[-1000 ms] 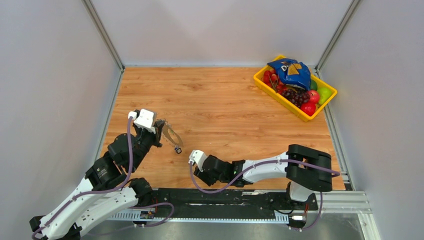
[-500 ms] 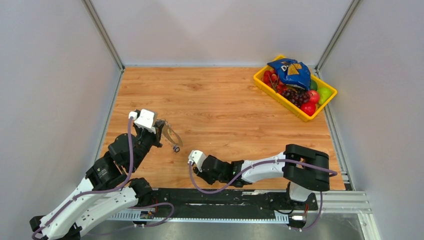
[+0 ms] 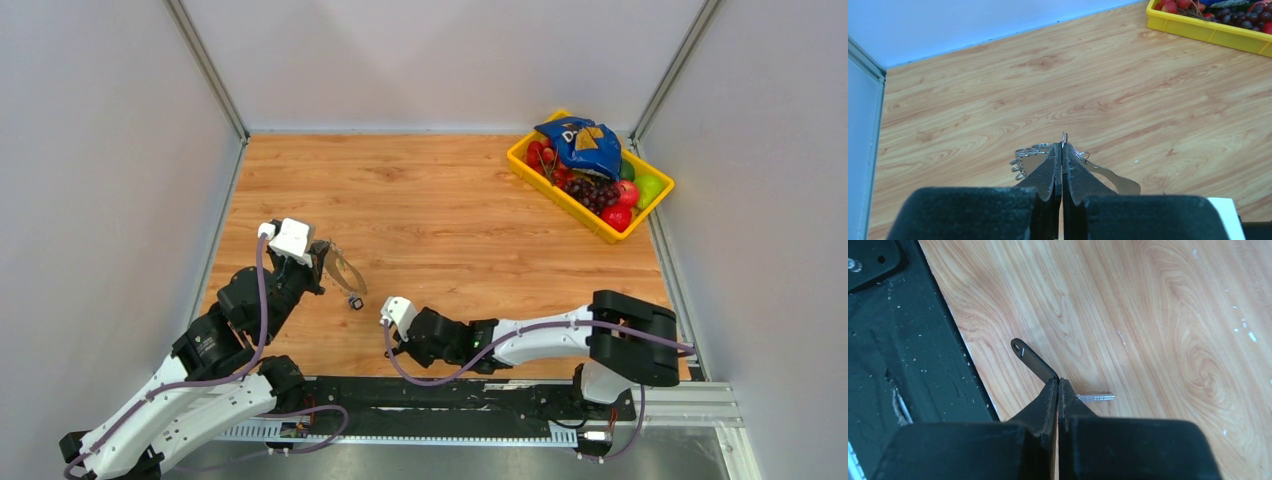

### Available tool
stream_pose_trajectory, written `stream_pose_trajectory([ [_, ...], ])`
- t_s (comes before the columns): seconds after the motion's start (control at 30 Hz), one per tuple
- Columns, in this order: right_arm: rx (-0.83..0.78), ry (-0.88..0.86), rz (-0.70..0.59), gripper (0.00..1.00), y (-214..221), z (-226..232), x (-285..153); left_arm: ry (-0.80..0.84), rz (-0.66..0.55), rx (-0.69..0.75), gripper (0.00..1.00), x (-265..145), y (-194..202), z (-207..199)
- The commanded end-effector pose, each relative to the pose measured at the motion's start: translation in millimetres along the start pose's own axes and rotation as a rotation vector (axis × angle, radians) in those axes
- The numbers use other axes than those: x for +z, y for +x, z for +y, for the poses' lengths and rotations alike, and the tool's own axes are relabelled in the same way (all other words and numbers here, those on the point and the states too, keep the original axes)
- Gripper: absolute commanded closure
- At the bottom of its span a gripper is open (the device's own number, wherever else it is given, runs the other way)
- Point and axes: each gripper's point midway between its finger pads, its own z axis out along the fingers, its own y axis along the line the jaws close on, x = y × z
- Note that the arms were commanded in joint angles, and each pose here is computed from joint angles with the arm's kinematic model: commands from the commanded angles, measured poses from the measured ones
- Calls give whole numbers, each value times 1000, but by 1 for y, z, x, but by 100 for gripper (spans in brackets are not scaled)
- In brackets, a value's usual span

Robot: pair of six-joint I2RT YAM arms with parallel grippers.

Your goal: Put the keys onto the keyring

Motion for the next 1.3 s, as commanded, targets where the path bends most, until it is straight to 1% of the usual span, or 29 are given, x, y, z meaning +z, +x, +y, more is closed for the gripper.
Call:
stream_pose_trajectory([
  [0.0, 11, 8, -55, 100, -20, -2, -22, 8, -62, -22, 100, 1, -17, -2],
  [0.23, 17, 6, -96, 100, -29, -5, -42, 47, -74, -33, 100, -1, -21, -8],
  [0.5, 91, 74, -80, 100, -21, -21, -47, 122, -73, -48, 100, -2, -27, -22],
  [0.73, 164, 153, 65, 100, 18, -40, -59, 163, -48, -42, 100, 3, -26, -33],
  [1.03, 244, 244, 186, 100, 55, -54, -74, 212, -18, -63, 100, 12, -25, -48],
  [1.27, 282, 272, 188, 99, 56, -57, -79, 240, -1, -83, 100, 21, -22, -60],
])
